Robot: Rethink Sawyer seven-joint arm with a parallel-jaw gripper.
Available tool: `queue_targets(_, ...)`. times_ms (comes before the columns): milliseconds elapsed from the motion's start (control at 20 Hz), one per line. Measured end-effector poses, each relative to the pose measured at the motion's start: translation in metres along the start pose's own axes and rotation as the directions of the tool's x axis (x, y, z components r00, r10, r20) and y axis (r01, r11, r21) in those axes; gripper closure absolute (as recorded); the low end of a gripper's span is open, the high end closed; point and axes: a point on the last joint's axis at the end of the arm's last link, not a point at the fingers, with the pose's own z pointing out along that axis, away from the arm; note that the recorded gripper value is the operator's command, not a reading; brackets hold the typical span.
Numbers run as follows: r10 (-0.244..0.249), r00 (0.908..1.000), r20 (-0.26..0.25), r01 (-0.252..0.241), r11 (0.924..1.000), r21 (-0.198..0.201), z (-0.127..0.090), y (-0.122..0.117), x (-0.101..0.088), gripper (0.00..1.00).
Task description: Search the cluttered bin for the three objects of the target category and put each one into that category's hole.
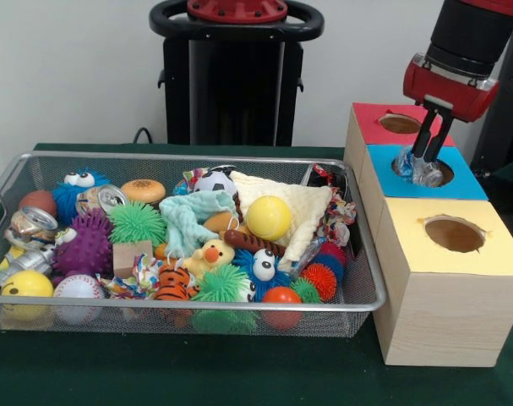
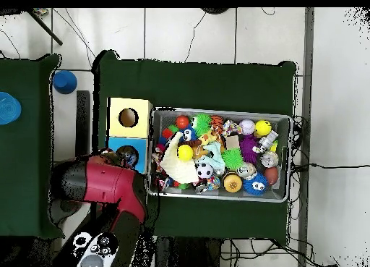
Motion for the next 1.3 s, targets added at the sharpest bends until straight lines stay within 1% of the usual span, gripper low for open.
queue_targets(100, -0.001, 1.0, 0.004, 0.001, 1.0, 0.001, 0.002, 0.0, 0.0, 1.0)
queue_targets(150, -0.003, 1.0, 0.005, 0.003, 1.0, 0.003, 0.005, 0.0, 0.001, 0.0)
queue_targets(300, -0.005, 1.0, 0.004, 0.004, 1.0, 0.006, 0.006, 0.0, 0.001, 0.0)
queue_targets(650, -0.014, 0.9999, -0.004, 0.014, 0.9996, 0.026, 0.018, -0.002, 0.007, 0.0)
queue_targets(850, -0.014, 0.9999, -0.004, 0.014, 0.9996, 0.026, 0.018, -0.002, 0.007, 0.0)
queue_targets(1150, -0.007, 1.0, 0.006, 0.007, 1.0, 0.007, 0.006, 0.0, 0.001, 0.0)
queue_targets(1300, 0.008, 0.9998, 0.018, -0.008, 0.9998, -0.016, -0.009, -0.001, -0.011, 0.0)
